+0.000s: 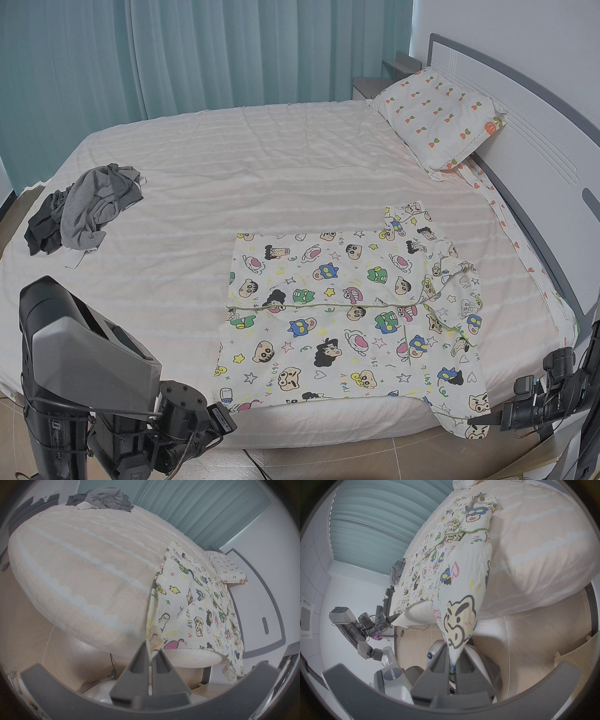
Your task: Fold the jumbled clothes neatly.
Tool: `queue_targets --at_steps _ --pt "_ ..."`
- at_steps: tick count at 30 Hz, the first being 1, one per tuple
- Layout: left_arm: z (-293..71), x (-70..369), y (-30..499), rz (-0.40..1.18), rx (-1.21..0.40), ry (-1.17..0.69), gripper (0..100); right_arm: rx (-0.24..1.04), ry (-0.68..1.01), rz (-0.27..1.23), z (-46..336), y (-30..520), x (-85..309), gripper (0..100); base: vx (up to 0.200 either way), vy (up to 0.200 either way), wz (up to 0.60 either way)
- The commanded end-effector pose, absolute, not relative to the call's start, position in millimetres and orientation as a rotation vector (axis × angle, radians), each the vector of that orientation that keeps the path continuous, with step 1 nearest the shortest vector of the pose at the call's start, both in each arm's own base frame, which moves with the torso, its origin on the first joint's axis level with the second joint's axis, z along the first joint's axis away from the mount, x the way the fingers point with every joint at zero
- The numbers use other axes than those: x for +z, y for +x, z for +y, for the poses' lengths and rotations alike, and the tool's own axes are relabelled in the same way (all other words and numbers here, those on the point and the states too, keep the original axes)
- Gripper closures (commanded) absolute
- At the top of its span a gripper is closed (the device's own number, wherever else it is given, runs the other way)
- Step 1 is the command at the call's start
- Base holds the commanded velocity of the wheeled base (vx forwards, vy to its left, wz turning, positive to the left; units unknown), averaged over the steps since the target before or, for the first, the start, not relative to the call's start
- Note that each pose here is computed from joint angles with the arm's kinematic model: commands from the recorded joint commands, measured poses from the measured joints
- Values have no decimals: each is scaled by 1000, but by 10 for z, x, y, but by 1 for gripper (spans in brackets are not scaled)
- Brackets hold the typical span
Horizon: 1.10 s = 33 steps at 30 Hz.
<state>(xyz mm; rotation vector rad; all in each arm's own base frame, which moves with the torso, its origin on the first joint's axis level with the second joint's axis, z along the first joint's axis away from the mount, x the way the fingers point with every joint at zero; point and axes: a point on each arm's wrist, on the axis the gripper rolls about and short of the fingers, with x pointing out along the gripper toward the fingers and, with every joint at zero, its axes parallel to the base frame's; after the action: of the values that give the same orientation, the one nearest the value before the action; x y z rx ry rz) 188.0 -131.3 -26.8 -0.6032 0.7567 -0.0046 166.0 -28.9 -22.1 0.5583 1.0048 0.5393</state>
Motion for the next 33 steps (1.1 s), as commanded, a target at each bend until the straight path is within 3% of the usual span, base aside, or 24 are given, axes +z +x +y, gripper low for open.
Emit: queue_targets --at_steps 1,7,14,20,33 --pt "-1312 -314 1811 790 -2 -578 100 541 550 997 -274 1590 -137 100 0 0 0" --pt "-1332 -373 1766 820 1 -565 100 535 567 1047 -265 1511 -127 100 0 0 0" --pt "-1337 -352 1784 785 19 -560 100 531 556 1003 -292 1514 -68 100 0 0 0" --pt "-1388 -167 1875 642 -24 -597 100 630 514 761 -361 1609 150 100 0 0 0" --pt "-1511 204 2294 404 -112 -631 100 642 444 567 -484 2000 288 100 0 0 0"
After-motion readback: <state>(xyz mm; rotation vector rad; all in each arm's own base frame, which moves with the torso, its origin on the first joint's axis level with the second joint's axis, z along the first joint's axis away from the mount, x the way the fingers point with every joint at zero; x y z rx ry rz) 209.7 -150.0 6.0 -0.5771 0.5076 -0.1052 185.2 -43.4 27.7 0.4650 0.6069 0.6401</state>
